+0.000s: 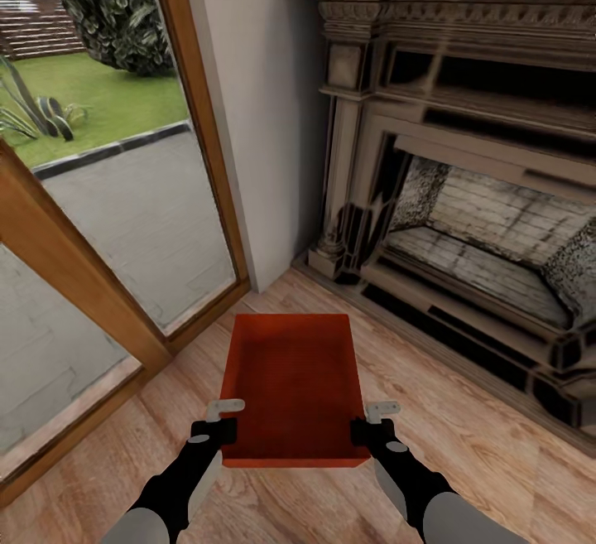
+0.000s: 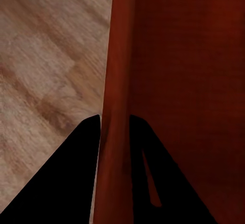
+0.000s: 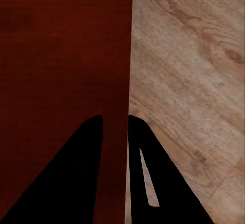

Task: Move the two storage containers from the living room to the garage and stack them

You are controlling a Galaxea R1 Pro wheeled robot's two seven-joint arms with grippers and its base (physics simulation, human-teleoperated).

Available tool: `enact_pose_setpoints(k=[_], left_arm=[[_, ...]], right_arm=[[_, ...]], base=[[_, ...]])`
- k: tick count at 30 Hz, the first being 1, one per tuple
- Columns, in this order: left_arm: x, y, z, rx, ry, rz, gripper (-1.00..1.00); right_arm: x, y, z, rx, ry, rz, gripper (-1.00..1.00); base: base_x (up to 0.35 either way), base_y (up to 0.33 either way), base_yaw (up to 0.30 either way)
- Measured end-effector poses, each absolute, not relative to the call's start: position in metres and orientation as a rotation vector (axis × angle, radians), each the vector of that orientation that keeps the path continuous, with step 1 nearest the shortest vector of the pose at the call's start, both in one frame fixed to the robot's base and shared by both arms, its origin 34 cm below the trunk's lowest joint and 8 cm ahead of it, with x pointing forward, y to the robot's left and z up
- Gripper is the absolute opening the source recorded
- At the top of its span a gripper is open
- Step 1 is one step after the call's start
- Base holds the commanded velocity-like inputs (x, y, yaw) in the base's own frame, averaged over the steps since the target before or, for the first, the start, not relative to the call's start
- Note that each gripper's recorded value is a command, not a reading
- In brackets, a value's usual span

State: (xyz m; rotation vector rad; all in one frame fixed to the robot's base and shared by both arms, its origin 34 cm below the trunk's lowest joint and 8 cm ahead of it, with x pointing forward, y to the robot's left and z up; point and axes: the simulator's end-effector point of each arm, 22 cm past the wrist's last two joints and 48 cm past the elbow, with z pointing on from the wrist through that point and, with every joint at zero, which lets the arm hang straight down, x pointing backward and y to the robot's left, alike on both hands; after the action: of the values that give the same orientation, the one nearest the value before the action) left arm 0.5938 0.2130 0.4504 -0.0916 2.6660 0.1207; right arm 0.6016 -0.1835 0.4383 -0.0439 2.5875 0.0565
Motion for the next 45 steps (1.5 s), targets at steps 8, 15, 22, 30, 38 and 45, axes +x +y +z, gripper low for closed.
enact_pose_setpoints(k=[8,15,22,30,38,45], left_arm=[[0.596,0.213,0.466,-0.09,2.662,0.121,-1.0],[0.598,0.213,0.478,-0.088,2.661,0.122,-1.0],[0.598,0.213,0.49,-0.089,2.661,0.122,-1.0],[0.598,0.213,0.503,-0.089,2.661,0.121,-1.0],[0.598,0.213,0.516,-0.089,2.661,0.122,-1.0],[0.597,0.214,0.526,-0.092,2.665,0.122,-1.0]], right_arm=[[0.603,-0.183,0.453,-0.042,2.584,0.057,-1.0],[0.604,-0.183,0.465,-0.04,2.582,0.057,-1.0],[0.604,-0.183,0.477,-0.041,2.583,0.057,-1.0],[0.605,-0.183,0.49,-0.041,2.583,0.057,-1.0],[0.605,-0.183,0.503,-0.042,2.581,0.057,-1.0],[0.604,-0.183,0.514,-0.046,2.586,0.055,-1.0]], base=[[0.0,0.0,0.0],[0.0,0.0,0.0],[0.0,0.0,0.0],[0.0,0.0,0.0],[0.0,0.0,0.0],[0.0,0.0,0.0]])
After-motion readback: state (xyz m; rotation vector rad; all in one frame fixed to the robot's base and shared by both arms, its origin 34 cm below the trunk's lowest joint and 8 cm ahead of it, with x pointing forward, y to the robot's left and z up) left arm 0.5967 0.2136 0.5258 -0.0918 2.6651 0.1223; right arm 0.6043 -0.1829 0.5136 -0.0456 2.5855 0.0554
